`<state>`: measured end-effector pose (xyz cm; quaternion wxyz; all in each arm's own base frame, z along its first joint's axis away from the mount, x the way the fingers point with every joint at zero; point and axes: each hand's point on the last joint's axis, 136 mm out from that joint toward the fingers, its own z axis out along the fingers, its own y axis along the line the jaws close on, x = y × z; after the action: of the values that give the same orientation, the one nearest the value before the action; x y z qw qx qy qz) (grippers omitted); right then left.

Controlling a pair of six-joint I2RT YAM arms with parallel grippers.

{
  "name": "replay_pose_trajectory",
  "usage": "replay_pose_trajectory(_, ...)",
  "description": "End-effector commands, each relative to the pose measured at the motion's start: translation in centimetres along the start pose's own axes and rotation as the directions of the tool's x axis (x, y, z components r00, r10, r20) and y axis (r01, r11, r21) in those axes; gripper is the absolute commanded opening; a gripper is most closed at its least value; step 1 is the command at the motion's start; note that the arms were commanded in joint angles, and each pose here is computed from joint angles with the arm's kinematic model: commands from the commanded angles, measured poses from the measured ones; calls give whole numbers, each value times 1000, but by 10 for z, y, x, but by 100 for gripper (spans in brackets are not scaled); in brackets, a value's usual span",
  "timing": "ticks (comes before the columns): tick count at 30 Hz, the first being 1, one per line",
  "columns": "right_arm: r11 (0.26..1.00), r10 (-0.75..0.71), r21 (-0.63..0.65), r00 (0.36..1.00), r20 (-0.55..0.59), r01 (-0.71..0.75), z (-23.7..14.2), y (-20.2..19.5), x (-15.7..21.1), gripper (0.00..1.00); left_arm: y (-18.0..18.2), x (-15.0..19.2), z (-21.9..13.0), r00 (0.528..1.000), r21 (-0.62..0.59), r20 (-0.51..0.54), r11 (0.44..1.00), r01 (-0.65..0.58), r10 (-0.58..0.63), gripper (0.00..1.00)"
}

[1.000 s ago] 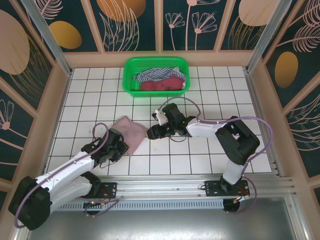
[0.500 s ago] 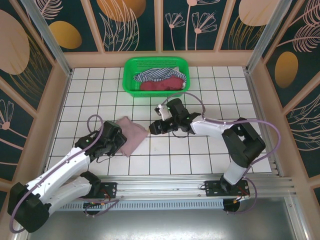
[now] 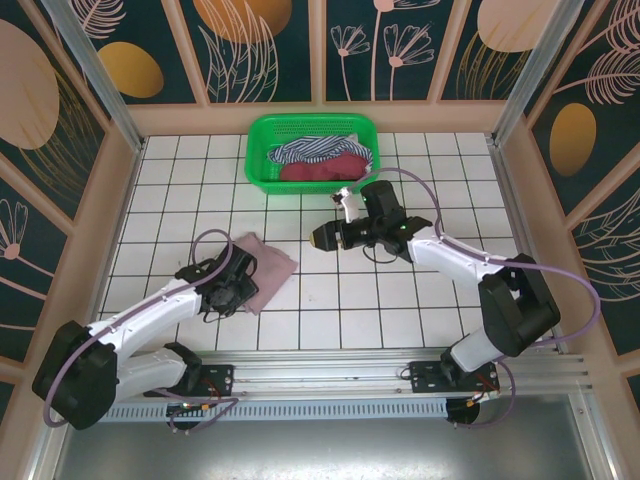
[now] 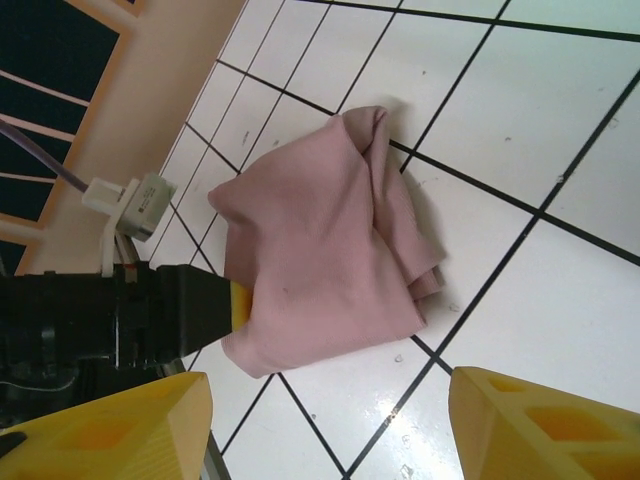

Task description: Fold and stack the tank tops

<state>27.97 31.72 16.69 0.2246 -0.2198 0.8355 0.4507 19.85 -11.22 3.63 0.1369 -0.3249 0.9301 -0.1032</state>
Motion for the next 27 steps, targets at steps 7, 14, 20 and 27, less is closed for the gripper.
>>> replay_pose_trajectory(7,999,18,32,999,-30,-17,-12,-16,13,65,12,-8,15,999,37,50,999,-2,0,47)
replay_pose_trajectory(14,999,25,37,999,-36,-23,-12,-18,14,65,-7,-22,28,996,61,65,996,-59,55,40)
replay_pose_trajectory(20,999,11,31,1000,-13,-11,-17,-12,6,74,-5,-44,30,990,2,86,994,-108,108,19)
replay_pose_trajectory(27,998,7,62,999,31,-9,-33,-23,-17,81,-4,-96,32,972,-97,115,976,-193,204,6)
